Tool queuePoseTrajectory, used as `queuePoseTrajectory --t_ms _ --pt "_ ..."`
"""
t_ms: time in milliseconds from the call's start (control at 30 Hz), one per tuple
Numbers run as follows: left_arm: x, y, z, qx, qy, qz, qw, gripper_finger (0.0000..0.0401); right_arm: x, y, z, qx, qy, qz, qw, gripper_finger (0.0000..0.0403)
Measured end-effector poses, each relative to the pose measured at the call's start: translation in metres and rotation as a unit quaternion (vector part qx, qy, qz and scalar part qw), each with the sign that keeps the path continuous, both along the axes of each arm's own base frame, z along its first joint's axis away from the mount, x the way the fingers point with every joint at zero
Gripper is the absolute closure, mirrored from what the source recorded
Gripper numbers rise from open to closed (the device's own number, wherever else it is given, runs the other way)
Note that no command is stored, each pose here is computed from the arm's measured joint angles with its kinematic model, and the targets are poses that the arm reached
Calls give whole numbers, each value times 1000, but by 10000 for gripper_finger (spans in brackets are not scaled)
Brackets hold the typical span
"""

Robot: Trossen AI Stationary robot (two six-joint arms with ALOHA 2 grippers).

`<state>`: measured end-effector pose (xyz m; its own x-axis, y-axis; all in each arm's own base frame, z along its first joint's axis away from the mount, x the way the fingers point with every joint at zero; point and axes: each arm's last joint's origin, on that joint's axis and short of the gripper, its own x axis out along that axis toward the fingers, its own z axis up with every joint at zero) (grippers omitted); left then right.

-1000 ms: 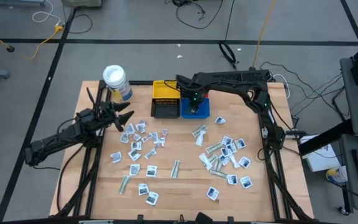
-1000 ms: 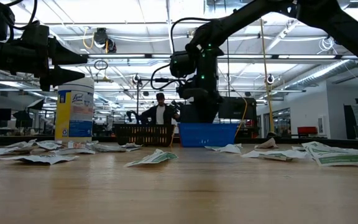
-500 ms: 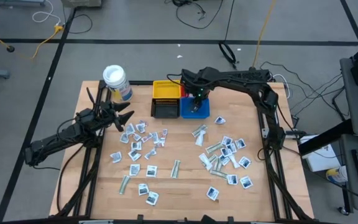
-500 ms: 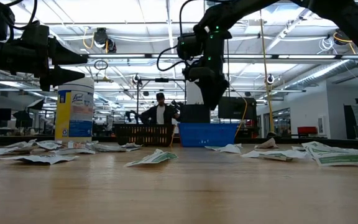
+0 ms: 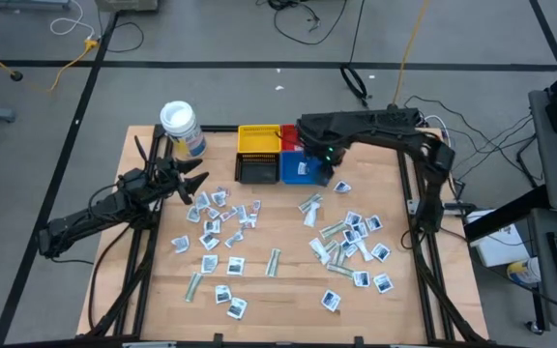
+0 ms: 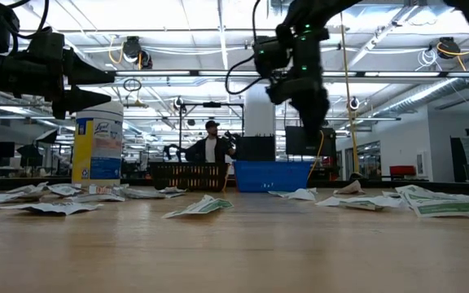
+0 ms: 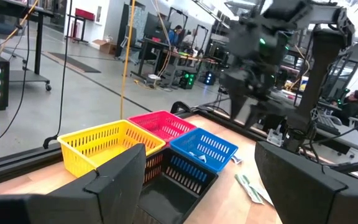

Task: Pick & Place First Aid Supplies
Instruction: Put the blue alcohol pad into the blue basket

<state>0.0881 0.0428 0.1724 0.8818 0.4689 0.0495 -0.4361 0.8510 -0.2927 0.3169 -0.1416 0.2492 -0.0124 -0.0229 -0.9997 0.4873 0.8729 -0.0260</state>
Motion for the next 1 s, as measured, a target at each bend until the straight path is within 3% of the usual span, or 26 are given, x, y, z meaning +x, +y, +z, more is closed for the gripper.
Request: queuePoseTrajectory --t_ms 467,767,1000 --pt "0 0 0 0 0 0 1000 95 -82 87 -10 1 1 -89 996 211" --pt "0 0 0 0 0 0 1000 95 -123 102 -16 2 17 -115 993 211" --pt "0 0 0 0 0 0 1000 95 -135 104 -21 3 26 -124 992 211"
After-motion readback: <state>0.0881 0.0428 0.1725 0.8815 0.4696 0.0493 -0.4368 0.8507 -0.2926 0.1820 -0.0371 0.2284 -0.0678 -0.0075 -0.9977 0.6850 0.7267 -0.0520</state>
